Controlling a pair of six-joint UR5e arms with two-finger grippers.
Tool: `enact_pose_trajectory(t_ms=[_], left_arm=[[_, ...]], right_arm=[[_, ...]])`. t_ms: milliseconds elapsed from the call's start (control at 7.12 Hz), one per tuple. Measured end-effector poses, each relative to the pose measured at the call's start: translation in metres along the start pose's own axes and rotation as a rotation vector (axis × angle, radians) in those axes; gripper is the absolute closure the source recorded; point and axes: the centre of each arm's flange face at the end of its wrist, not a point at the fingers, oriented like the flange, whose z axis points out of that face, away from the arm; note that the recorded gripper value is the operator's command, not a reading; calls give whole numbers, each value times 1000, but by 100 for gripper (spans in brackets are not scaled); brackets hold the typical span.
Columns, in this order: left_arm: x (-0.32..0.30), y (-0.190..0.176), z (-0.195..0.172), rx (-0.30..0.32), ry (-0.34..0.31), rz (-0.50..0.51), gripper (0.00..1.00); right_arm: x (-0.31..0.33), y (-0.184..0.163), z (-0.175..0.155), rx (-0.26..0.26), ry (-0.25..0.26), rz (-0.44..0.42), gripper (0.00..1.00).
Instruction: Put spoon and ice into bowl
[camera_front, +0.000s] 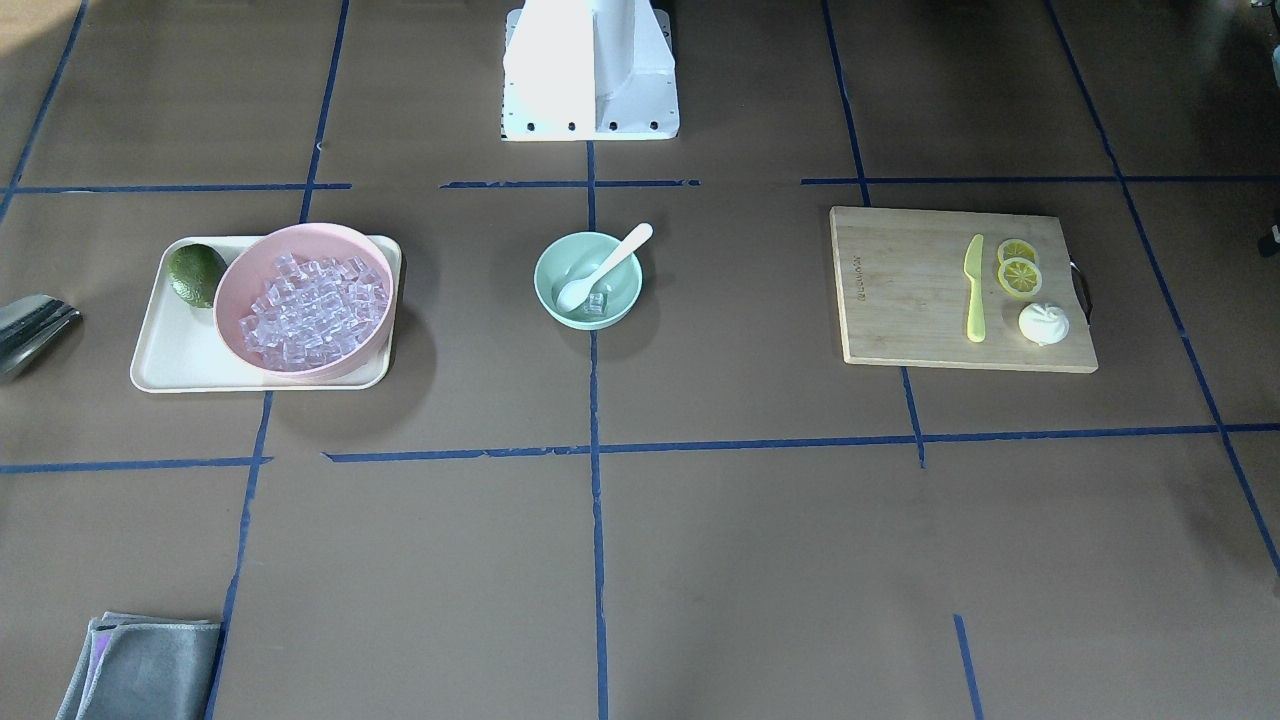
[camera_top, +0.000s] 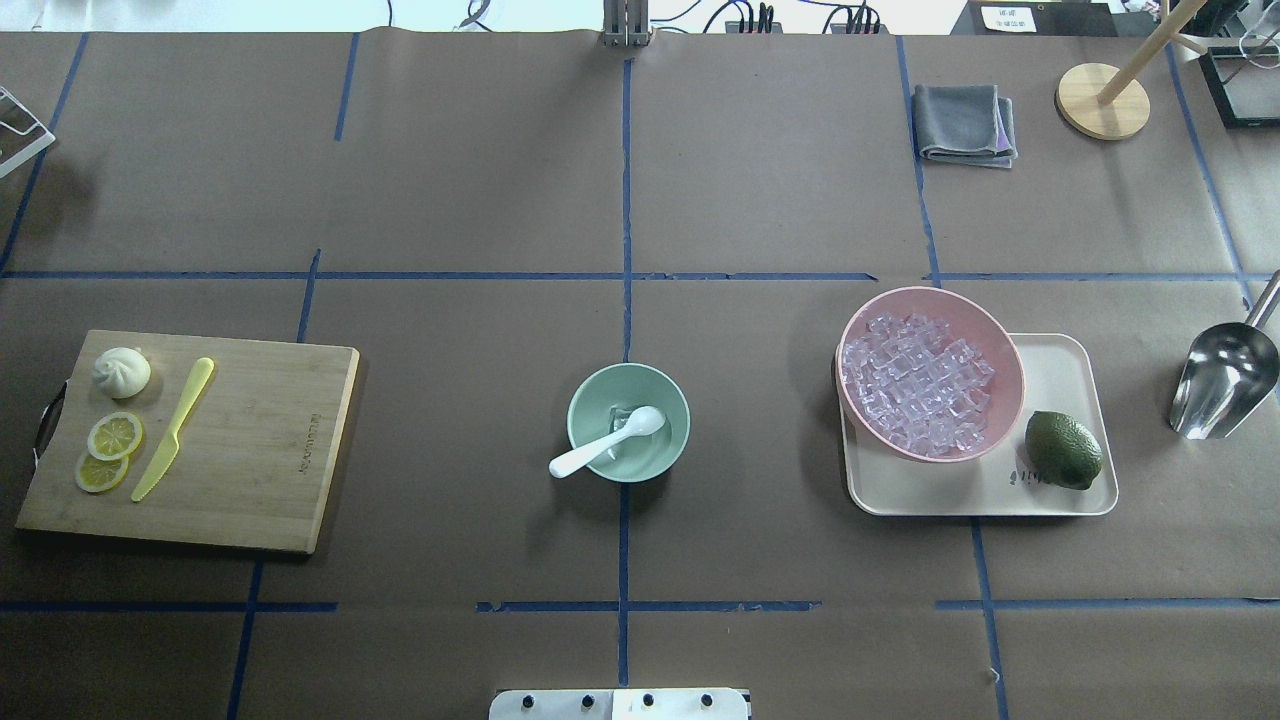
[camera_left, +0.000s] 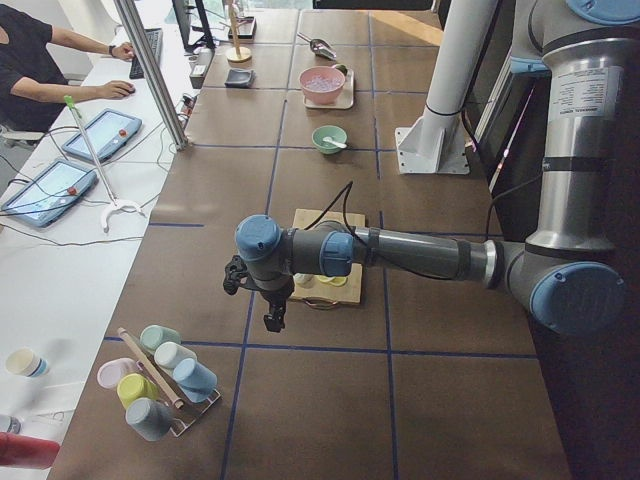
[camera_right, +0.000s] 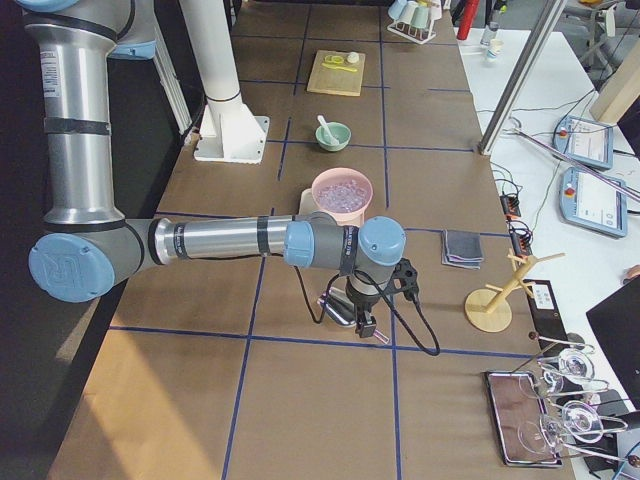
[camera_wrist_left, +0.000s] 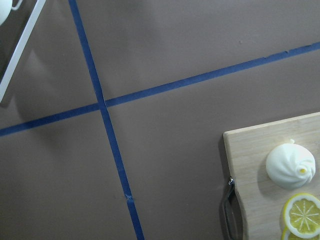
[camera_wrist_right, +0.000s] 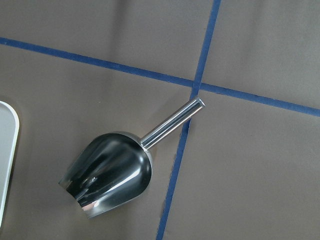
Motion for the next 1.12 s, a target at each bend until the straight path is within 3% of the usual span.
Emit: enact_pose_trajectory(t_ms=[421,1124], left_arm=[[-8,19,8,27,-7,24,0],[8,13,-9,67,-16,65,0]], right_arm=[[0,0,0,3,1,-1,0],[2,2,3,0,-3,5,0]])
